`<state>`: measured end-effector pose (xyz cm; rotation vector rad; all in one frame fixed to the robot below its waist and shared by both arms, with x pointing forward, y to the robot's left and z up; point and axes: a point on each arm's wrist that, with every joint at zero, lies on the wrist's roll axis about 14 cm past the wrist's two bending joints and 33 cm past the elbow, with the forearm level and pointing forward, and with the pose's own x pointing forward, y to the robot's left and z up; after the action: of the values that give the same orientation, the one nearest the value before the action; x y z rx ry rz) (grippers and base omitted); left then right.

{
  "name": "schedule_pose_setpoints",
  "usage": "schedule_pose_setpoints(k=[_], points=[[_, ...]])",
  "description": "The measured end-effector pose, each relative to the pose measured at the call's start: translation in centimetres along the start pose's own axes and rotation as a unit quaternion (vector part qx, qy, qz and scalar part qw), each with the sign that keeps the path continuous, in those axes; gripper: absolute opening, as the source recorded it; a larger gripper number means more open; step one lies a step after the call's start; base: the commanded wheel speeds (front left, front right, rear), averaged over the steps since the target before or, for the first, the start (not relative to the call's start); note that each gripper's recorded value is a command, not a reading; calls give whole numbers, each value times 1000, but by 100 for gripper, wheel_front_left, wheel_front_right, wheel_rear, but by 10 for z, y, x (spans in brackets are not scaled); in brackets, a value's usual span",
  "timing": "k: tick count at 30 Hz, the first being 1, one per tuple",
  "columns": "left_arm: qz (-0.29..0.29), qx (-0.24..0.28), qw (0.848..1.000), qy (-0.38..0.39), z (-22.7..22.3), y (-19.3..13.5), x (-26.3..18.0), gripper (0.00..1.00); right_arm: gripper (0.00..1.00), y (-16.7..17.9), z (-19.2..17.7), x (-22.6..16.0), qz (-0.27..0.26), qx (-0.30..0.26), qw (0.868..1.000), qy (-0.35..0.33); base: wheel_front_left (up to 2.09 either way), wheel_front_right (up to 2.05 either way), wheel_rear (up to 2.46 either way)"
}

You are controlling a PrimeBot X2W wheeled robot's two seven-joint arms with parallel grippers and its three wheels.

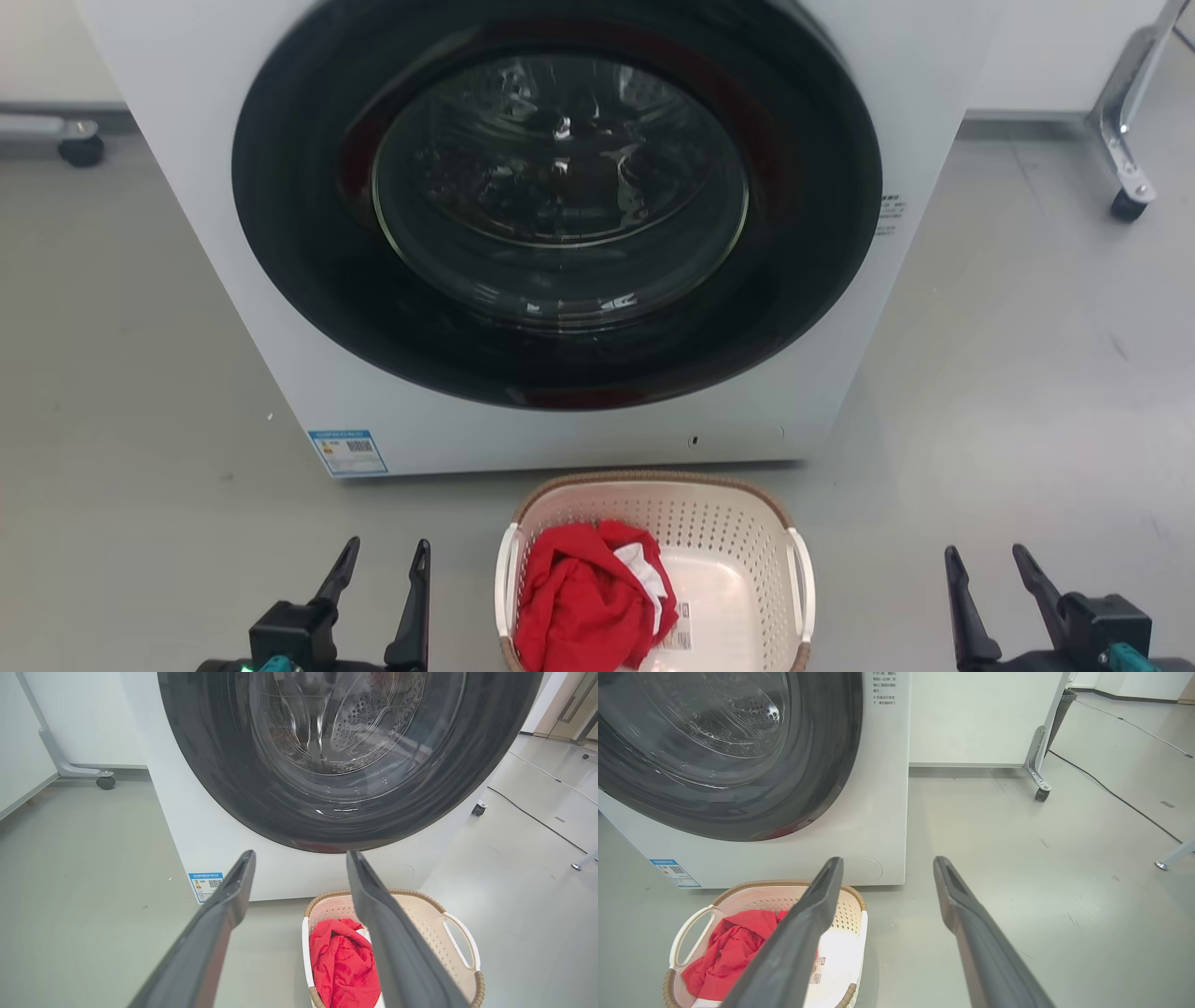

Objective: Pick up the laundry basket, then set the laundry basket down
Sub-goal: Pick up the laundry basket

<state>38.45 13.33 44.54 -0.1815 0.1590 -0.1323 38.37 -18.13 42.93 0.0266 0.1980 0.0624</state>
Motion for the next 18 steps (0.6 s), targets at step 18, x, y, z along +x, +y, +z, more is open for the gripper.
schedule_pose_setpoints(k=[18], points=[[-11,-19,999,45,-34,-5,60,100,100,-4,-37,49,-5,9,999,51,0,0,0]])
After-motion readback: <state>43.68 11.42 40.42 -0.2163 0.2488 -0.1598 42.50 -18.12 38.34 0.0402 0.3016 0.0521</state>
